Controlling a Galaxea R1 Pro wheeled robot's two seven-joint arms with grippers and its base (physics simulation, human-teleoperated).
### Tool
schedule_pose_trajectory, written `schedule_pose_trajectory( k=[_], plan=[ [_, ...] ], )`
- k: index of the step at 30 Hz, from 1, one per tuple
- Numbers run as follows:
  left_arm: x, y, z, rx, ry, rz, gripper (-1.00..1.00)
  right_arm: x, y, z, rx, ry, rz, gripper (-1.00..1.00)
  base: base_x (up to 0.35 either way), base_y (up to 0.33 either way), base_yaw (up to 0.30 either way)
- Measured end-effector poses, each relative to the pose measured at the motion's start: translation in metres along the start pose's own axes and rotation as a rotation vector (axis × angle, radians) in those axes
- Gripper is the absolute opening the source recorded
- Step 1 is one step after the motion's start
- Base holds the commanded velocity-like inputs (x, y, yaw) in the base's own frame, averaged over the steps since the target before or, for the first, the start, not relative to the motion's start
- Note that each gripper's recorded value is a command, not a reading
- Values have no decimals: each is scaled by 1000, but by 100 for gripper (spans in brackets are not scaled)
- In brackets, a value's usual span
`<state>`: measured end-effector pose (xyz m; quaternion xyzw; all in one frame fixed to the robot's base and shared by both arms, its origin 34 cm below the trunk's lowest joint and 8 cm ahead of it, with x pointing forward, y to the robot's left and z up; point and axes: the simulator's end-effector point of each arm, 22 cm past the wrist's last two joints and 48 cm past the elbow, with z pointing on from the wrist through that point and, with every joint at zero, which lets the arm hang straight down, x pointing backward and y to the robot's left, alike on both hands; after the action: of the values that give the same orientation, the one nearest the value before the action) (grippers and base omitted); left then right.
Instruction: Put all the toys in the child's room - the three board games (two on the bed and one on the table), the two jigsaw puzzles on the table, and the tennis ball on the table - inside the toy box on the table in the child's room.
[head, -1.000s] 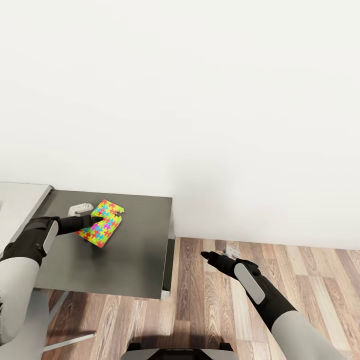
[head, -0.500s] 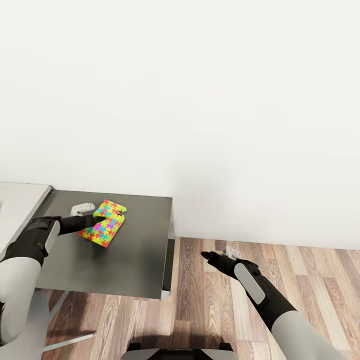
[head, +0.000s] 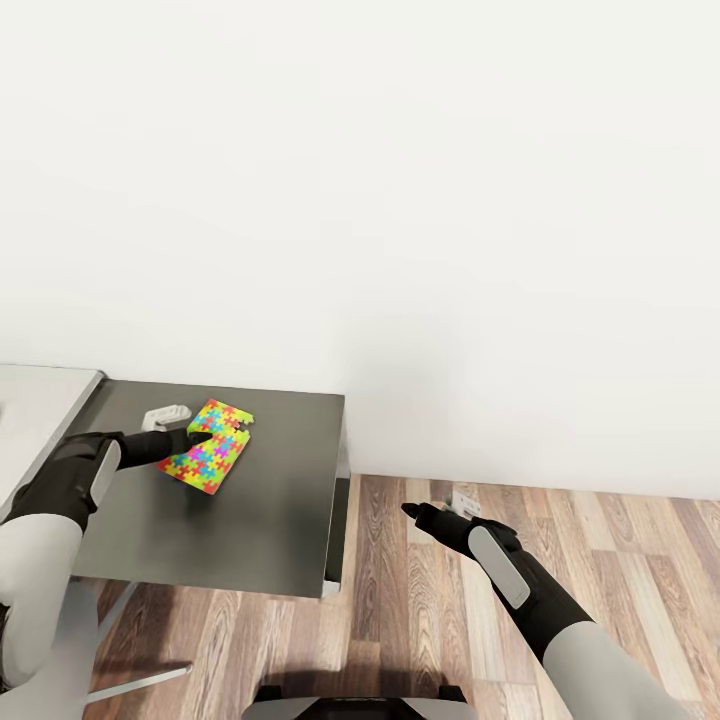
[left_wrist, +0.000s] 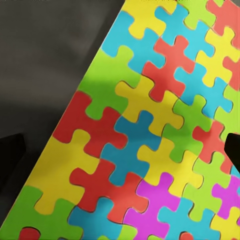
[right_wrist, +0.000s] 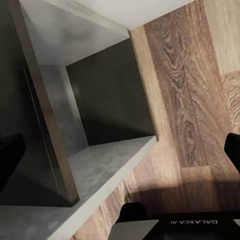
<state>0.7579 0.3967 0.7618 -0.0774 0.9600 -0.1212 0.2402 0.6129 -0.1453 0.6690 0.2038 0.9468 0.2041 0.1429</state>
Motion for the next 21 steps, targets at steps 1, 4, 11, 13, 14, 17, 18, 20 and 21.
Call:
schedule_pose_trajectory(
  k=[1, 4, 11, 13, 14, 17, 18, 20, 21],
  plan=[
    [0, 0, 0, 0, 0, 0, 100, 0, 0, 0, 0, 0, 0, 100, 0, 0, 0],
    [1, -3, 1, 4, 1, 0, 100, 0, 0, 0, 0, 0, 0, 100, 0, 0, 0],
    [1, -9, 3, 10, 1, 2, 100, 0, 0, 0, 0, -2, 0, 100, 0, 0, 0],
    [2, -9, 4, 11, 1, 2, 100, -1, 0, 0, 0, -3, 0, 100, 0, 0, 0],
    [2, -9, 4, 10, 1, 3, 100, -1, 0, 0, -1, -4, -1, 100, 0, 0, 0],
    [1, -10, 4, 12, 0, 2, 100, -1, 0, 0, -1, -5, -1, 100, 0, 0, 0],
    [2, -10, 4, 12, 1, 2, 100, -1, 0, 0, -1, -4, -1, 100, 0, 0, 0],
    [2, -10, 4, 12, 1, 1, 100, -1, 0, 0, -1, -5, -1, 100, 0, 0, 0],
    [2, -10, 4, 12, 1, 2, 100, -1, 0, 0, -1, -5, -1, 100, 0, 0, 0]
  ],
)
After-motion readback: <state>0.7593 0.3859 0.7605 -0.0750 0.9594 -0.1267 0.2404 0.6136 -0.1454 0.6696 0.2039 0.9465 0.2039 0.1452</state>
